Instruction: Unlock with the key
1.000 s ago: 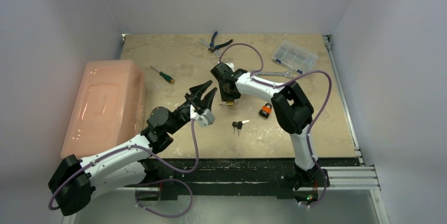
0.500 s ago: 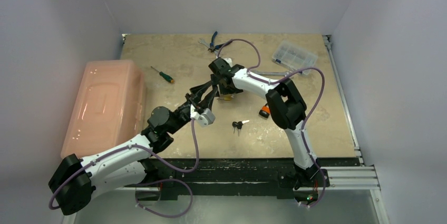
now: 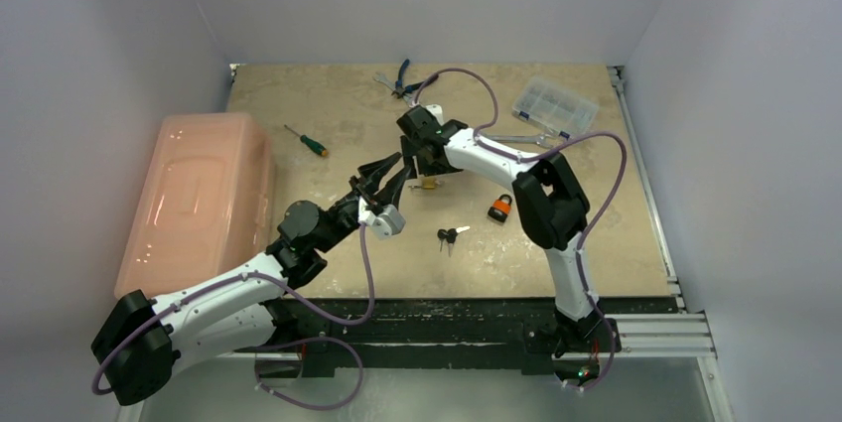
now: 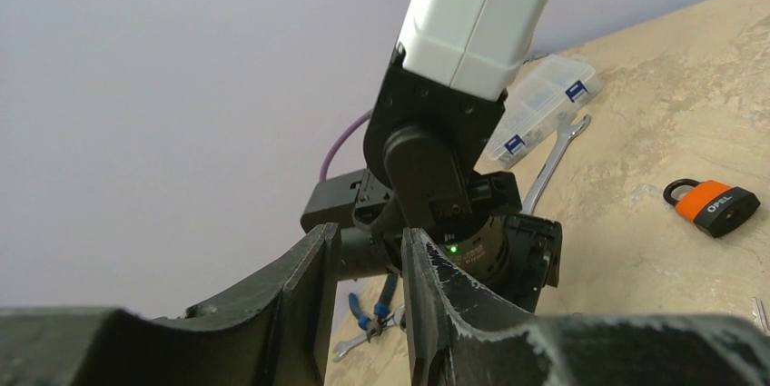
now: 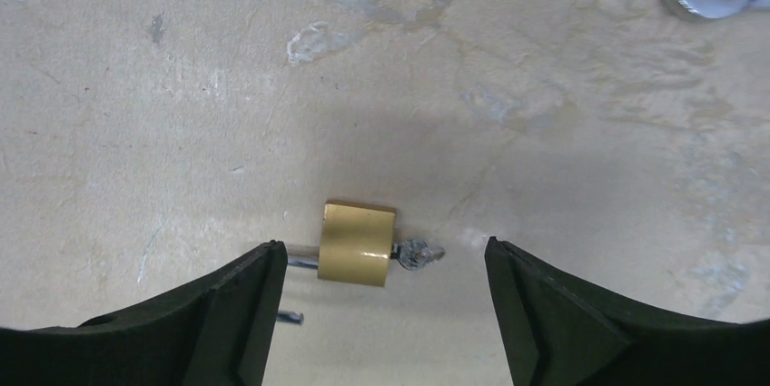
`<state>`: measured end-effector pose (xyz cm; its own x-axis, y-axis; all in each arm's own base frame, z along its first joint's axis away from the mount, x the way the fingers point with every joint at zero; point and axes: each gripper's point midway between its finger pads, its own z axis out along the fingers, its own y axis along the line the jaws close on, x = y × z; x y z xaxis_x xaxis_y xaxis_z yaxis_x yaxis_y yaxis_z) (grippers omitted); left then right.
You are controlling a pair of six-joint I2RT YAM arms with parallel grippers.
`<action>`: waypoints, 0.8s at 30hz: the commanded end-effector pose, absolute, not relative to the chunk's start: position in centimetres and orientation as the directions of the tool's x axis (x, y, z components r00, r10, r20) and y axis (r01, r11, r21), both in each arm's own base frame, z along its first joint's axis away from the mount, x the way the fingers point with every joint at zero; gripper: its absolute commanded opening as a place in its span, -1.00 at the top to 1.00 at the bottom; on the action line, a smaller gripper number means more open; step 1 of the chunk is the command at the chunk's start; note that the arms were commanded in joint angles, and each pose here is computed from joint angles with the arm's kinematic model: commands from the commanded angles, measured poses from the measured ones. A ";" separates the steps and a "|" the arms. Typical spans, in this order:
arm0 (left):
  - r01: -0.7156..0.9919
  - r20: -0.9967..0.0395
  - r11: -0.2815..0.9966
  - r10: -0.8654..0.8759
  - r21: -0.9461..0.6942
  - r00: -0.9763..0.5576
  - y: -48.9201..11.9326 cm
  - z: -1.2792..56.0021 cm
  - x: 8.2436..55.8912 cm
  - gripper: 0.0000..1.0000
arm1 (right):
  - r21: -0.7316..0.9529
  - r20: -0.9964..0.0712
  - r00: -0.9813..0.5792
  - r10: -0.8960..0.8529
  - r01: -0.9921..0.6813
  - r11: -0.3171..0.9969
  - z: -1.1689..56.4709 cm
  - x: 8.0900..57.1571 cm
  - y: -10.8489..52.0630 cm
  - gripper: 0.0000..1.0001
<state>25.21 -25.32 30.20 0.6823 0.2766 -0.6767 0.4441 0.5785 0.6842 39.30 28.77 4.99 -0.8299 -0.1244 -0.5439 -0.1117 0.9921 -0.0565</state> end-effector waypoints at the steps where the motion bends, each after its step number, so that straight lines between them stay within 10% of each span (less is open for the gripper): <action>1: 0.434 -0.669 0.606 0.229 0.666 0.707 -25.2 31.8 24.8 0.30 | -0.050 -0.617 -0.784 -0.075 -0.056 0.997 9.1 39.7 27.6 -0.72; 24: 0.427 -0.665 0.606 0.237 0.671 0.708 -25.0 31.8 24.8 0.30 | -0.063 -0.524 -0.839 -0.146 -0.133 0.989 4.0 34.3 30.3 -0.44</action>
<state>25.21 -25.32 30.21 0.6825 0.2764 -0.6766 0.4439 0.5787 0.6841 34.13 30.54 4.73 -0.8320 -0.1718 -0.5275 -0.1638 0.9845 -0.0624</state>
